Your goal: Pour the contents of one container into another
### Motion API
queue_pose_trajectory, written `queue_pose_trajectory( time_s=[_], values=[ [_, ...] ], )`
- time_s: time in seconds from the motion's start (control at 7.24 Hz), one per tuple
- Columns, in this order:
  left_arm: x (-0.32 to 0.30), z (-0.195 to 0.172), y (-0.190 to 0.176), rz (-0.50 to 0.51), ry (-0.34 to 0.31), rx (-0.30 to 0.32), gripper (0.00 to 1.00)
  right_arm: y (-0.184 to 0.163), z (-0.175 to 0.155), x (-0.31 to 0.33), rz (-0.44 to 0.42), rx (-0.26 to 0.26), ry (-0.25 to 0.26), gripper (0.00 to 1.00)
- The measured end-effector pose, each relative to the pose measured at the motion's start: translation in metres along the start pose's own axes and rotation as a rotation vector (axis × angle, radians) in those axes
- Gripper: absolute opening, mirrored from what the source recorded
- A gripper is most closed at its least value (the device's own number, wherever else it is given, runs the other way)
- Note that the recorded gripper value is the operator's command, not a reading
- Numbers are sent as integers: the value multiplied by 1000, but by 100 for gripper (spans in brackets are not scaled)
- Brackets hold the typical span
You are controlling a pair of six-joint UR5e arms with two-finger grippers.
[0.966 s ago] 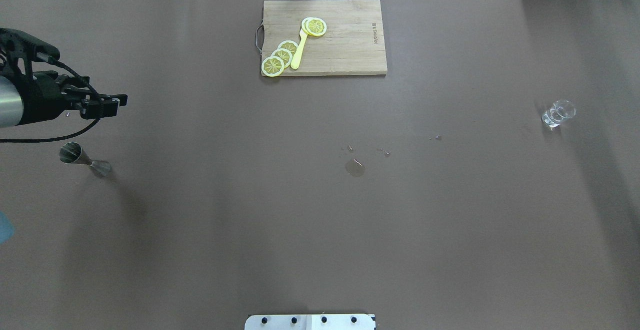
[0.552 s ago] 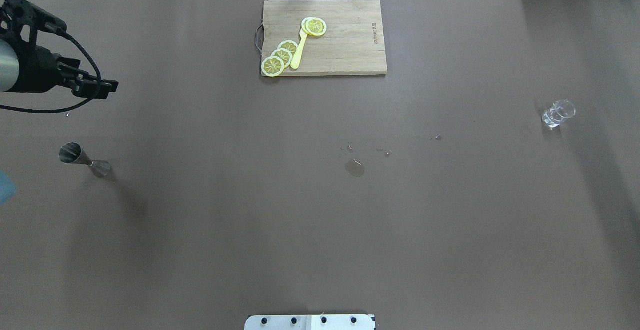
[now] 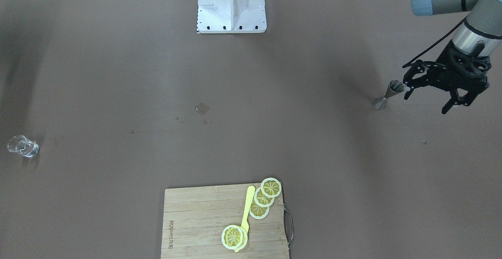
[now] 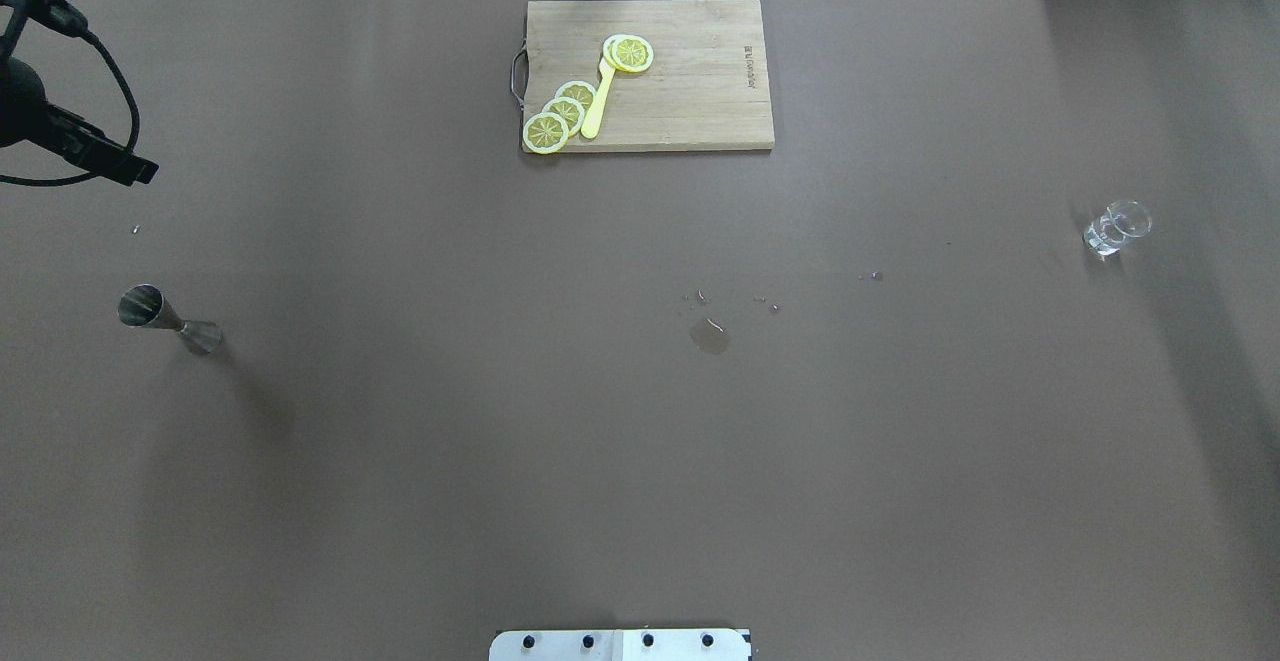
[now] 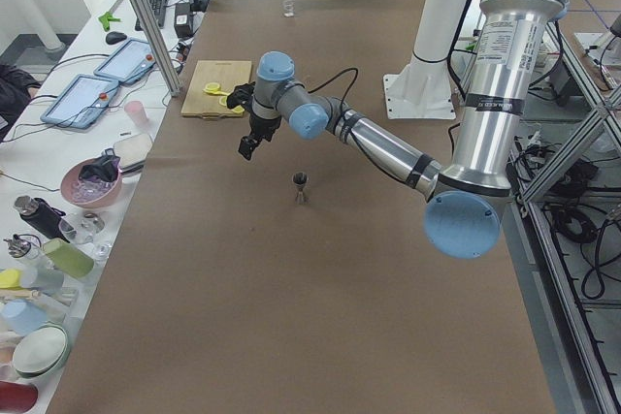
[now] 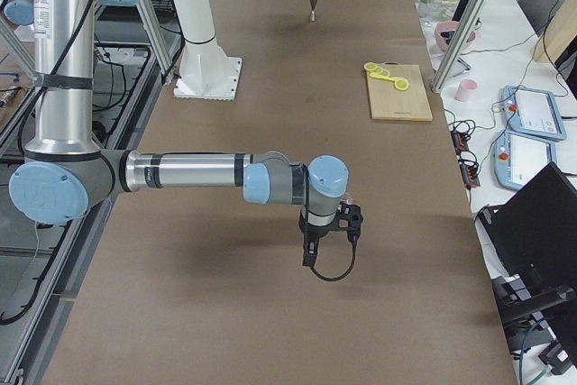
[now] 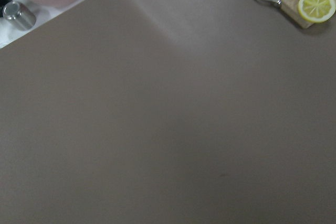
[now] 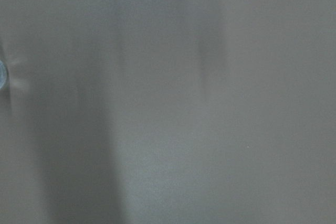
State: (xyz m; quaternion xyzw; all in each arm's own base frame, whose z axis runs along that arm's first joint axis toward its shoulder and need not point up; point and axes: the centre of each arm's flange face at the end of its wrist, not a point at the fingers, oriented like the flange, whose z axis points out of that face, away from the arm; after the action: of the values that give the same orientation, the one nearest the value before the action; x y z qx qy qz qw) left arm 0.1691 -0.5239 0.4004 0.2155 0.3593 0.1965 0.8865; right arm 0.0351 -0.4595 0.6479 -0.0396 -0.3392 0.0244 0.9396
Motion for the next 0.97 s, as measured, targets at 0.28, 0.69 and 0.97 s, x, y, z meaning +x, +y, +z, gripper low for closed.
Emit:
queue_pose_trajectory(
  time_s=[0.28, 0.69, 0.97],
  values=[
    [-44, 9, 15, -29, 39, -91, 98, 0, 1, 0, 2, -4, -9, 100],
    [-122, 18, 68, -92, 27, -154, 98, 0, 2, 0, 3, -4, -11, 100],
    [-157, 13, 121, -157, 25, -156, 97, 0, 2, 0, 3, -5, -11, 100]
  ],
)
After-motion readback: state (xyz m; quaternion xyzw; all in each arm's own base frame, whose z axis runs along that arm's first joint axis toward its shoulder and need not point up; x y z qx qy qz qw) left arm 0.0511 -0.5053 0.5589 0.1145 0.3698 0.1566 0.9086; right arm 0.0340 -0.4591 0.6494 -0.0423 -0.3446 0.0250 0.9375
